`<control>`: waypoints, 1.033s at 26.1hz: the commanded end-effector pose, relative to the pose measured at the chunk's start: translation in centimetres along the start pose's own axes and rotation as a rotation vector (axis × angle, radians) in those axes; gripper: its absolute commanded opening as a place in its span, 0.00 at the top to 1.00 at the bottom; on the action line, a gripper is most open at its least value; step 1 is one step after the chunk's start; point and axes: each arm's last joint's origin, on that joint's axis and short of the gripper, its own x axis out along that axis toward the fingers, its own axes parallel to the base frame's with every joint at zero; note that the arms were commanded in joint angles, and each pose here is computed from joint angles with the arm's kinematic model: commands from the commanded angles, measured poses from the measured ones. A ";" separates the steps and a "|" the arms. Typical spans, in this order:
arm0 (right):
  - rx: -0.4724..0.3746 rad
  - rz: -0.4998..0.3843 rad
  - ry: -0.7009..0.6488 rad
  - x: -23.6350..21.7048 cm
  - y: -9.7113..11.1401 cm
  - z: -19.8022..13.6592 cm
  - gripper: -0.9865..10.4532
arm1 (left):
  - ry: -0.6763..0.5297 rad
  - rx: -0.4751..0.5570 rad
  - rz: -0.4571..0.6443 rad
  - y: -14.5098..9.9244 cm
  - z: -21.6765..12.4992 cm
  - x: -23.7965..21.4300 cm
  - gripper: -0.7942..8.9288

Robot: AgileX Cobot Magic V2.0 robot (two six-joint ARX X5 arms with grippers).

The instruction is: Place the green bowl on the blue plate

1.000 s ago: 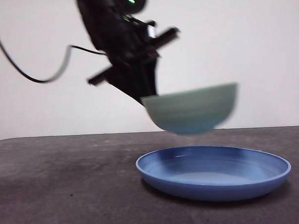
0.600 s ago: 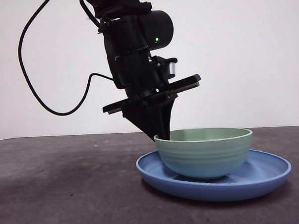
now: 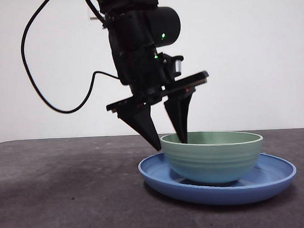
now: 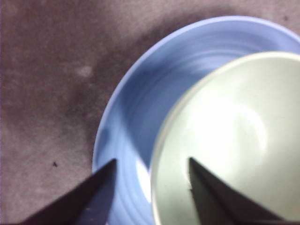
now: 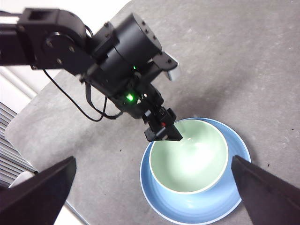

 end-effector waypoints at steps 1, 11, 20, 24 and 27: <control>-0.012 0.006 -0.018 -0.2 0.3 0.4 0.33 | -0.035 0.033 -0.008 -0.8 0.8 -2.3 0.60; -0.011 0.007 -0.016 -0.2 0.3 0.4 0.33 | -0.337 0.166 -0.065 -2.1 -6.3 -22.6 0.39; -0.009 0.006 -0.014 -0.2 0.3 0.4 0.33 | -0.548 0.192 -0.100 -0.4 -17.6 -31.6 0.37; -0.009 0.006 -0.013 -0.2 0.3 0.4 0.33 | -0.644 0.204 -0.111 0.6 -21.6 -32.0 0.37; -0.008 0.006 -0.012 -0.2 0.3 0.4 0.33 | -0.731 0.217 -0.125 1.3 -24.4 -31.3 0.37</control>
